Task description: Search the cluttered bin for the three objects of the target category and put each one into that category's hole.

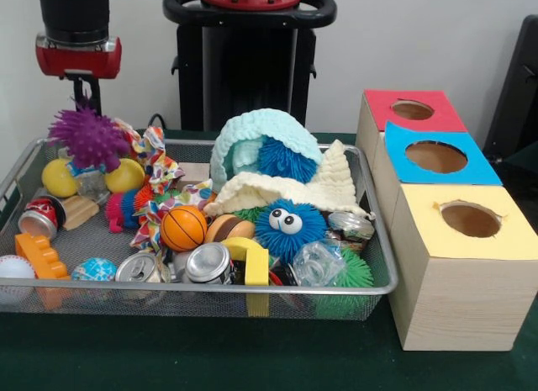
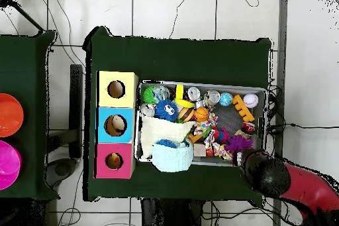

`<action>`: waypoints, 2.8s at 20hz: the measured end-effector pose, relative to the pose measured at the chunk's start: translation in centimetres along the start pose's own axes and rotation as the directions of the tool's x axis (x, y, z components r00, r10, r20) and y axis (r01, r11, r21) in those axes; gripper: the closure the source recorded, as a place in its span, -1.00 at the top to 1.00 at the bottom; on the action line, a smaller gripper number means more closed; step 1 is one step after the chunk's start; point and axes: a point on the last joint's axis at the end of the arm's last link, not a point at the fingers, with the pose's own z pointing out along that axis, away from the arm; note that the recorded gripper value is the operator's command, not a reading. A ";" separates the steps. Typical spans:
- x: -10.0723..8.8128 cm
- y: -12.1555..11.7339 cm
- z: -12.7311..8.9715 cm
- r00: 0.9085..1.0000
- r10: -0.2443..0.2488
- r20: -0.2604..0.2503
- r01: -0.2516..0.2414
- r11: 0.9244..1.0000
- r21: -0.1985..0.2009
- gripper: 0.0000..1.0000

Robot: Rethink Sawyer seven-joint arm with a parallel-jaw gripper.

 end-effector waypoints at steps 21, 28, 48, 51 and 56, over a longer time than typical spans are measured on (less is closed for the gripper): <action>-1.8 3.3 -0.3 1.000 -0.029 0.002 0.029 0.999 -0.023 -1.00; -2.3 3.3 -0.3 1.000 -0.029 0.000 0.029 0.999 -0.025 -1.00; -4.0 1.7 -0.9 1.000 0.013 -0.020 -0.014 0.999 -0.033 -1.00; -4.5 1.2 -1.1 1.000 0.016 -0.021 -0.017 0.999 -0.029 -1.00; -5.4 0.4 -1.5 1.000 0.019 -0.020 -0.019 1.000 -0.019 -1.00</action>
